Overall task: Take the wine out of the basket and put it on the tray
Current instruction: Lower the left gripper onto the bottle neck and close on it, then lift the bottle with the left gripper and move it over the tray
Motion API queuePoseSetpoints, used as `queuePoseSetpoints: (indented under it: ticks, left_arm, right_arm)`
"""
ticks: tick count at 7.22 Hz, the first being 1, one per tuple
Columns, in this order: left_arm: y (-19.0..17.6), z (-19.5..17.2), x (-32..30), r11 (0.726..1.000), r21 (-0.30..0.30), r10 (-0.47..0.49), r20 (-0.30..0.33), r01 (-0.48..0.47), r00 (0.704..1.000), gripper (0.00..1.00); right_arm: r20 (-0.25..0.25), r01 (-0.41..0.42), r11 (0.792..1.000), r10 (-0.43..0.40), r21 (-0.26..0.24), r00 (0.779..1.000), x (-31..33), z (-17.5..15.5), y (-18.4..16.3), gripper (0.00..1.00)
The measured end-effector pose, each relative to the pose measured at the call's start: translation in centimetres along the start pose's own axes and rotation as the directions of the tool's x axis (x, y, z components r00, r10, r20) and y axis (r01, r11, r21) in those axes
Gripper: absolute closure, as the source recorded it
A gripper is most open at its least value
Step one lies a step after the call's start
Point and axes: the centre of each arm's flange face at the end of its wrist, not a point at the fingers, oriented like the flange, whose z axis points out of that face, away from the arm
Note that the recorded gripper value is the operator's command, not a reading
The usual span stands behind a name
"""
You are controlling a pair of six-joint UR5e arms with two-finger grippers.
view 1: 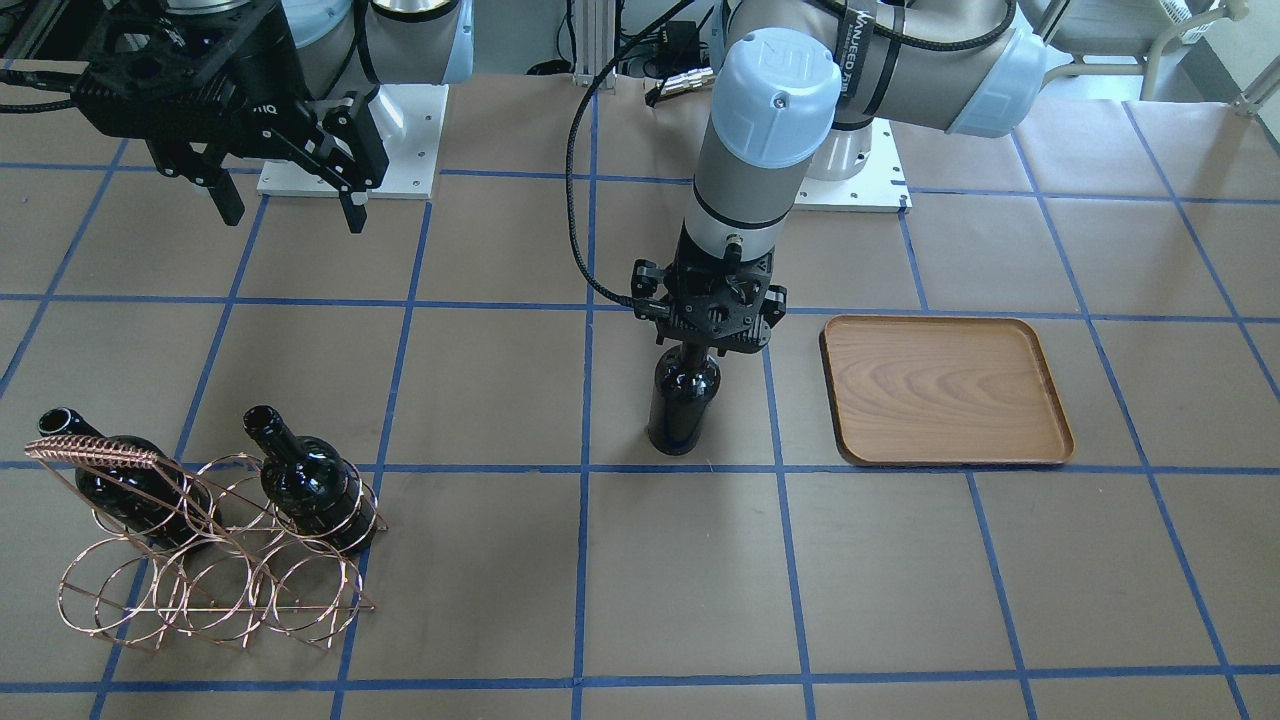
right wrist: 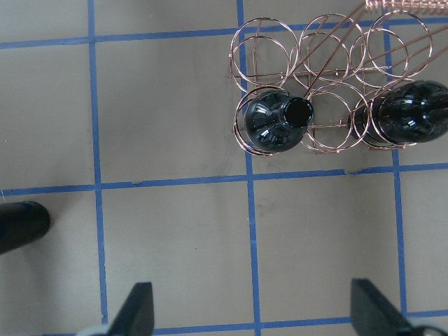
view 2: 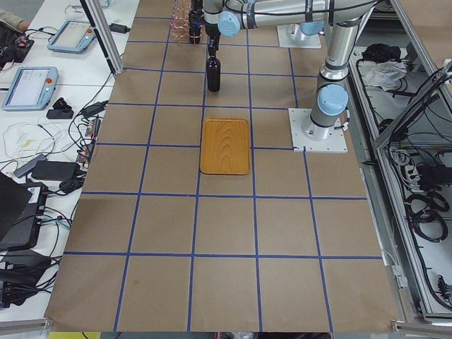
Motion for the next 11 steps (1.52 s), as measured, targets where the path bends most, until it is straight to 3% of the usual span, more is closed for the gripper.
queuePoseSetpoints:
  ticks: [1,7,9,11]
  left_arm:
    - [0.0,0.0,0.0,1.0,0.0,0.003,-0.002,-0.003,1.0,0.97]
    - [0.1,-1.5,-0.3,1.0,0.015,0.012,0.014,-0.012,1.0,1.0]
    - [0.3,-2.9,-2.4,0.999,0.019,0.042,0.073,-0.043,0.996,1.0]
    - [0.1,-4.0,-6.0,1.0,0.023,0.012,0.093,-0.014,0.996,1.0]
  right_arm:
    - [0.003,0.0,1.0,0.0,-0.001,1.0,0.0,0.0,0.0,0.0]
    - [0.01,0.0,1.0,0.0,-0.005,1.0,-0.1,0.2,0.1,0.0]
    - [0.01,0.0,1.0,0.0,-0.005,1.0,-0.1,0.2,0.1,0.0]
    - [0.01,0.0,1.0,0.0,-0.006,1.0,-0.1,0.2,0.1,0.0]
